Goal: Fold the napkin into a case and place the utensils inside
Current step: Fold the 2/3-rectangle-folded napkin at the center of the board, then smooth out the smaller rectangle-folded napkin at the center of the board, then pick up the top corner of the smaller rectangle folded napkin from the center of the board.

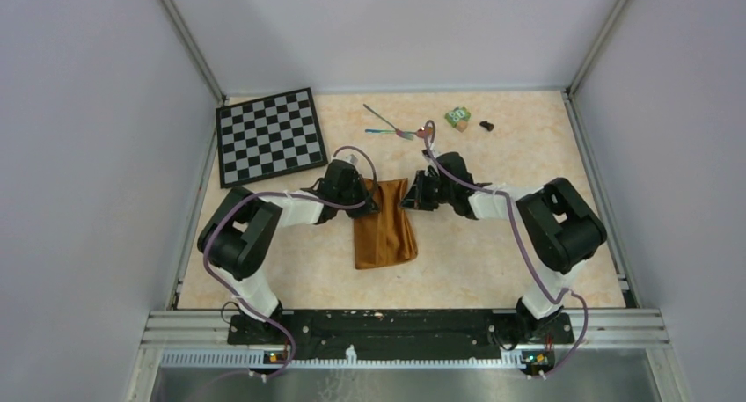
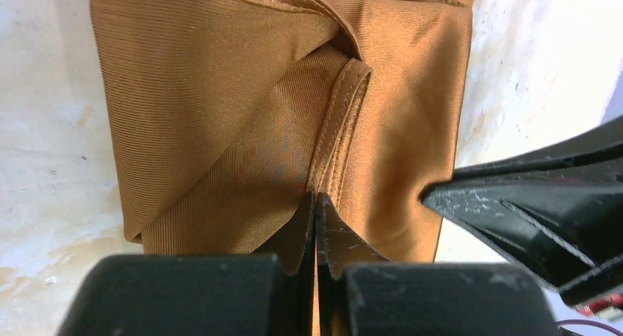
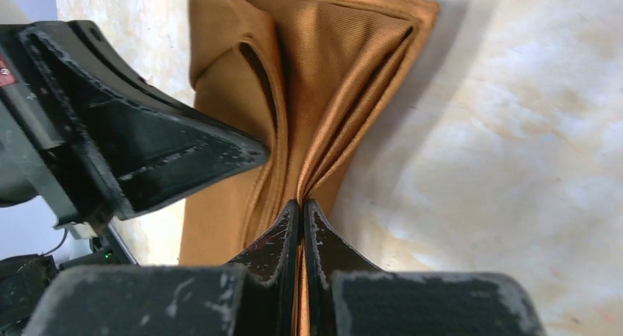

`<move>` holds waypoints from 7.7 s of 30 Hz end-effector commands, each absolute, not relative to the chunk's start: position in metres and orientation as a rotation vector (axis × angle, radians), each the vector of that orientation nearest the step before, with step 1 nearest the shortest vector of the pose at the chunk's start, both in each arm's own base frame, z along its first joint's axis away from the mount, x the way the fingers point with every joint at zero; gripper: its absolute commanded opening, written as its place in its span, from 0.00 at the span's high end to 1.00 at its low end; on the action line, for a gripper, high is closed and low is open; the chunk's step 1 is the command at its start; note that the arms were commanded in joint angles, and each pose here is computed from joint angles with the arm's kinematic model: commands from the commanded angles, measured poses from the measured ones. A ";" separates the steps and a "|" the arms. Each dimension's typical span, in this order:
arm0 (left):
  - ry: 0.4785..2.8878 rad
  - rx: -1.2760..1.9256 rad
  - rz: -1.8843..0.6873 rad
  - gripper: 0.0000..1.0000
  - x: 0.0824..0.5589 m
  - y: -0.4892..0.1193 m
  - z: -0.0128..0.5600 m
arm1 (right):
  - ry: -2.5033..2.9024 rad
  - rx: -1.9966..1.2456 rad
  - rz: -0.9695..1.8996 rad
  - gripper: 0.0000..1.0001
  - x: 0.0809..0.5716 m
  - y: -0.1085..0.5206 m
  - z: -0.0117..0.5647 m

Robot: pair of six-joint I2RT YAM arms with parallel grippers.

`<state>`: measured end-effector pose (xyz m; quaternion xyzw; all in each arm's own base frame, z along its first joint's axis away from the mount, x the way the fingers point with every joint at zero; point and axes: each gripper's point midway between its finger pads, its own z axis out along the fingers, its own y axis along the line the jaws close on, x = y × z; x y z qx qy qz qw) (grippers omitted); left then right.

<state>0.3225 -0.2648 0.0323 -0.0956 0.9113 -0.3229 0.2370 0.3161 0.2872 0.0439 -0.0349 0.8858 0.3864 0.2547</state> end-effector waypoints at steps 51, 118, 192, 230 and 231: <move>2.571 -0.277 -0.835 0.86 0.295 -0.193 0.013 | 2.401 -0.003 1.102 1.00 0.317 0.394 0.073; 2.618 -0.392 -0.899 0.75 0.237 -0.183 0.000 | 2.445 -0.085 1.296 0.62 0.287 0.417 0.076; 2.400 -0.056 -1.050 0.65 0.336 -0.267 0.132 | 2.667 -0.502 1.041 0.73 0.134 0.288 0.000; 2.238 -0.287 -0.714 0.20 0.243 -0.148 0.152 | 2.076 -0.819 0.595 0.42 0.317 0.380 0.087; 2.238 -0.284 -0.715 0.20 0.243 -0.148 0.152 | 2.075 -0.823 0.596 0.43 0.316 0.381 0.086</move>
